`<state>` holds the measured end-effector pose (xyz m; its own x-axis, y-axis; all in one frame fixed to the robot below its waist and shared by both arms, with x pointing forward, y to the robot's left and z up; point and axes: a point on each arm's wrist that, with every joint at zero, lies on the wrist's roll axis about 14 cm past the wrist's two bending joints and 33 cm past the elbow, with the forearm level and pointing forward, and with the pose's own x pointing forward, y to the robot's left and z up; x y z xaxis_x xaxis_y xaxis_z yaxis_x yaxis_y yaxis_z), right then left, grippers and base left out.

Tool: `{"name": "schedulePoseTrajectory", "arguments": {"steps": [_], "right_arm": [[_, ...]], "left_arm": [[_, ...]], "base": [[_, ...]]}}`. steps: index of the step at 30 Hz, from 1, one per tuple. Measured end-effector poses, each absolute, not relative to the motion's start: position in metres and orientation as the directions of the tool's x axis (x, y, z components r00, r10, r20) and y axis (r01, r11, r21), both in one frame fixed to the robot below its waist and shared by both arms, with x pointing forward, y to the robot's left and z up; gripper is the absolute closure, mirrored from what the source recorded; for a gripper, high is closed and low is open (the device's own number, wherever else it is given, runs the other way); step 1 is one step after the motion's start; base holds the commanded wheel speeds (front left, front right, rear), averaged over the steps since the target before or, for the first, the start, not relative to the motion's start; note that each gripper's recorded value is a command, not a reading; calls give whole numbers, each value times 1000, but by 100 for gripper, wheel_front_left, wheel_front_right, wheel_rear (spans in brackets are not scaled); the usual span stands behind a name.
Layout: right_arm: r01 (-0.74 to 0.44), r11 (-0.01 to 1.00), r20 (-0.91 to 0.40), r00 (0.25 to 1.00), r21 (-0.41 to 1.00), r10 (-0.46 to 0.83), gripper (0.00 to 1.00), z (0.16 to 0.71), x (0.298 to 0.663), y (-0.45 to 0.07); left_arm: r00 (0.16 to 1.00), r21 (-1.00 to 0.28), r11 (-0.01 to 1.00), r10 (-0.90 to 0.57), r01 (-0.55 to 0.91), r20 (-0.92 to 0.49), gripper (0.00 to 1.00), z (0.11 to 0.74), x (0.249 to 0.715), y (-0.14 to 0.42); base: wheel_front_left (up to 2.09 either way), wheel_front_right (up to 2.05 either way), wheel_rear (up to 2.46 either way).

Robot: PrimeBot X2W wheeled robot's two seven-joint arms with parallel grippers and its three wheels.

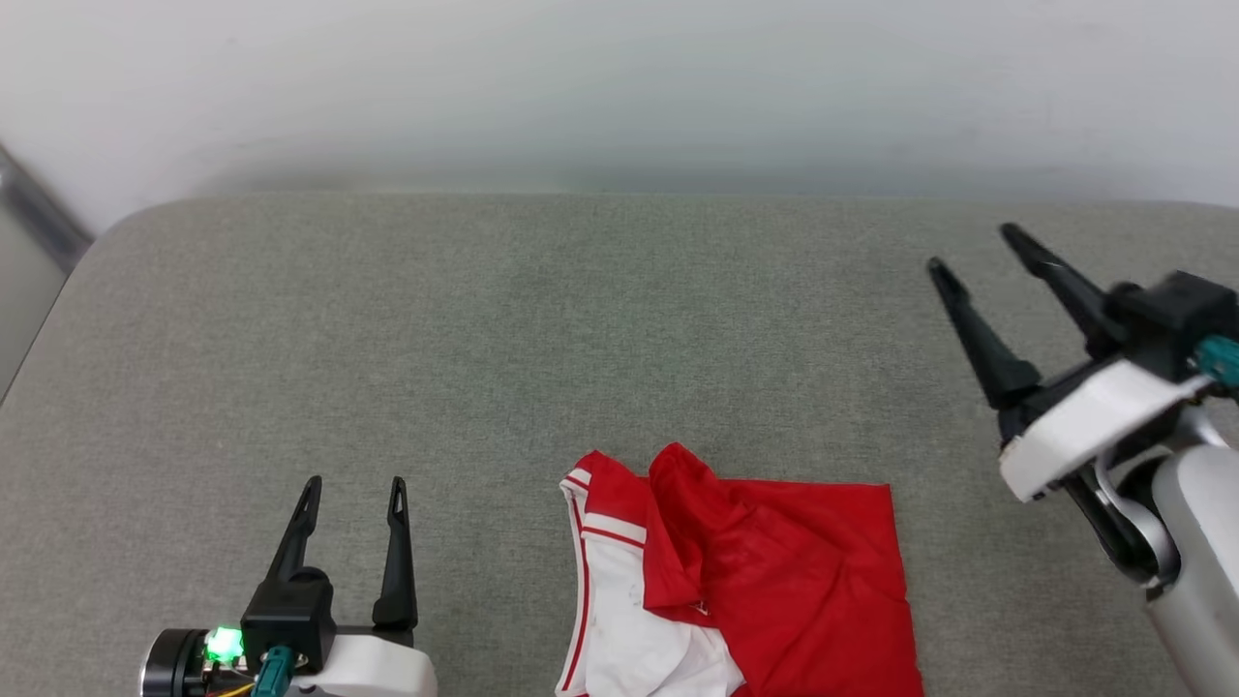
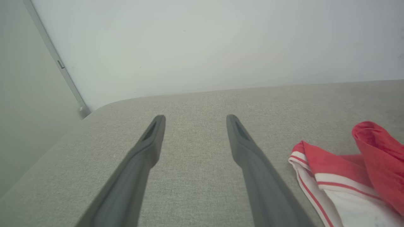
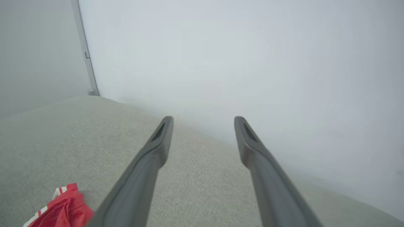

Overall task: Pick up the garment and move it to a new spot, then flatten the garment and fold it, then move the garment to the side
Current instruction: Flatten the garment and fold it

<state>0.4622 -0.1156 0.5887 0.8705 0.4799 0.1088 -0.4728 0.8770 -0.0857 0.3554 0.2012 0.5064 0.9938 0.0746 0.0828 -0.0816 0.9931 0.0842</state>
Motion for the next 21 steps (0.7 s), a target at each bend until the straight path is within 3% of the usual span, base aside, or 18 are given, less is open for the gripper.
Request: {"name": "schedulePoseTrajectory", "arguments": {"steps": [7,21], "right_arm": [[-281,958,233,929,-61,287,0,582,442,-161],[-123,990,161,981,73,110,0,531,384,-176]], "left_arm": [[994,84,994,65,-73,85,0,507,352,200],[994,80,994,67,-74,90,0,509,346,200]], "base": [[0,0,0],[0,0,0]]}}
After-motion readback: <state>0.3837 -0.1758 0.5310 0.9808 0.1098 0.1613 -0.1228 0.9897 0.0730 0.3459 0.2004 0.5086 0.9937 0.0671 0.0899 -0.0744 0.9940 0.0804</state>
